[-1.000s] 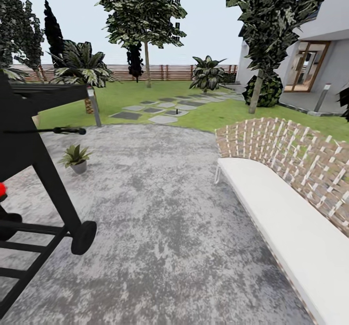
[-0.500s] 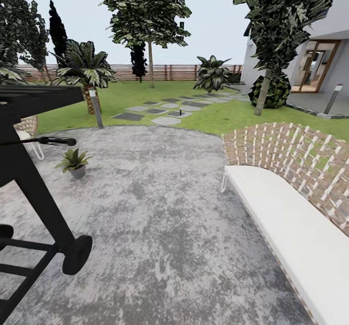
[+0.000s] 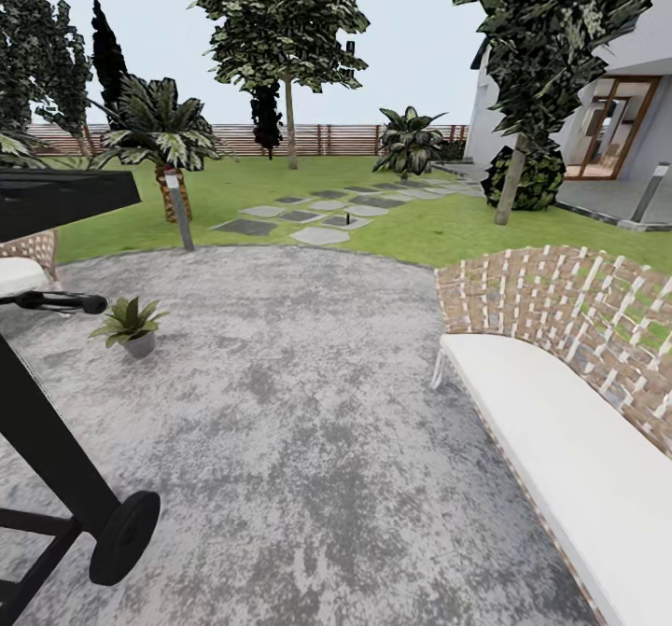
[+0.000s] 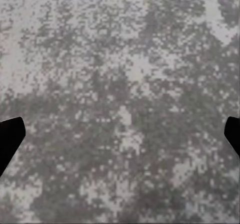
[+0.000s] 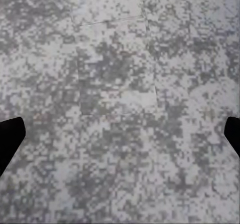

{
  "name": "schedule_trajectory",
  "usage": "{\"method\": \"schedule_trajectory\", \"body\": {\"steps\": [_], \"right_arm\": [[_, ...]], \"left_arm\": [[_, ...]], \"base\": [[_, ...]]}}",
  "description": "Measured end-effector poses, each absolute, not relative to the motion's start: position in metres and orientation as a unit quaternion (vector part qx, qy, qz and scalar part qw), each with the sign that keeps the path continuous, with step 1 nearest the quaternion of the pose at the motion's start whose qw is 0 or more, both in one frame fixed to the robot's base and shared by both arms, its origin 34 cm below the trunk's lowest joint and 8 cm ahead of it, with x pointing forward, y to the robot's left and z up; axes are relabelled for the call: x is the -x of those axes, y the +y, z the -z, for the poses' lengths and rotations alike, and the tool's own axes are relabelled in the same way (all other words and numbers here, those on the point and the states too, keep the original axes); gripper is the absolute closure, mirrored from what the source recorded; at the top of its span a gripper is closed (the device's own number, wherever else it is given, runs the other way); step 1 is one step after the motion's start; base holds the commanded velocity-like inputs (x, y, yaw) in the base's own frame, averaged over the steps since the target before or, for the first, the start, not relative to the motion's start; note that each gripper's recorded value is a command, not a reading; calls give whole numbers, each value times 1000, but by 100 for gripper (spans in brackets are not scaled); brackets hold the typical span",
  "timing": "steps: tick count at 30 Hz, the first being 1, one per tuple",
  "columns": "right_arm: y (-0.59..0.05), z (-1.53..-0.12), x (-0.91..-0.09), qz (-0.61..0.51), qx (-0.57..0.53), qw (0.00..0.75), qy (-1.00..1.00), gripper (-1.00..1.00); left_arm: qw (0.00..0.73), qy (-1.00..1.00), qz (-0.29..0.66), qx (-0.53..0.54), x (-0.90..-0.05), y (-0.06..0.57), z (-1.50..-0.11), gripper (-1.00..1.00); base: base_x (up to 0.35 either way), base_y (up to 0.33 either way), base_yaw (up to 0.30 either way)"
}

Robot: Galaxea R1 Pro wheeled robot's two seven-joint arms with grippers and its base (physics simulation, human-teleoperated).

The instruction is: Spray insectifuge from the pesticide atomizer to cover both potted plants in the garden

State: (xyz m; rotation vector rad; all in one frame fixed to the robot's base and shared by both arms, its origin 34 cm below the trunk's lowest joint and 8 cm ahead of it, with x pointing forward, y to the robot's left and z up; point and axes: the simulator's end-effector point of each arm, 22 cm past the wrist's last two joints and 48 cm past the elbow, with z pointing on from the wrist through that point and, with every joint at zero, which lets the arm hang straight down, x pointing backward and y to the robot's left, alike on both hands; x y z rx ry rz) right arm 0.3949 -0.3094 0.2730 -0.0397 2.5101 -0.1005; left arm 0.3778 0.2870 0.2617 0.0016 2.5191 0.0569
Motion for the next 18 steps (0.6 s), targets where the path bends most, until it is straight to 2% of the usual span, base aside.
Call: {"method": "schedule_trajectory", "body": {"steps": [18], "right_arm": [[-308, -273, -395, 35, 16, 309, 950, -100]], "left_arm": [[306, 952, -22, 0, -378, 287, -262, -100]], "base": [[337, 0, 0]]}}
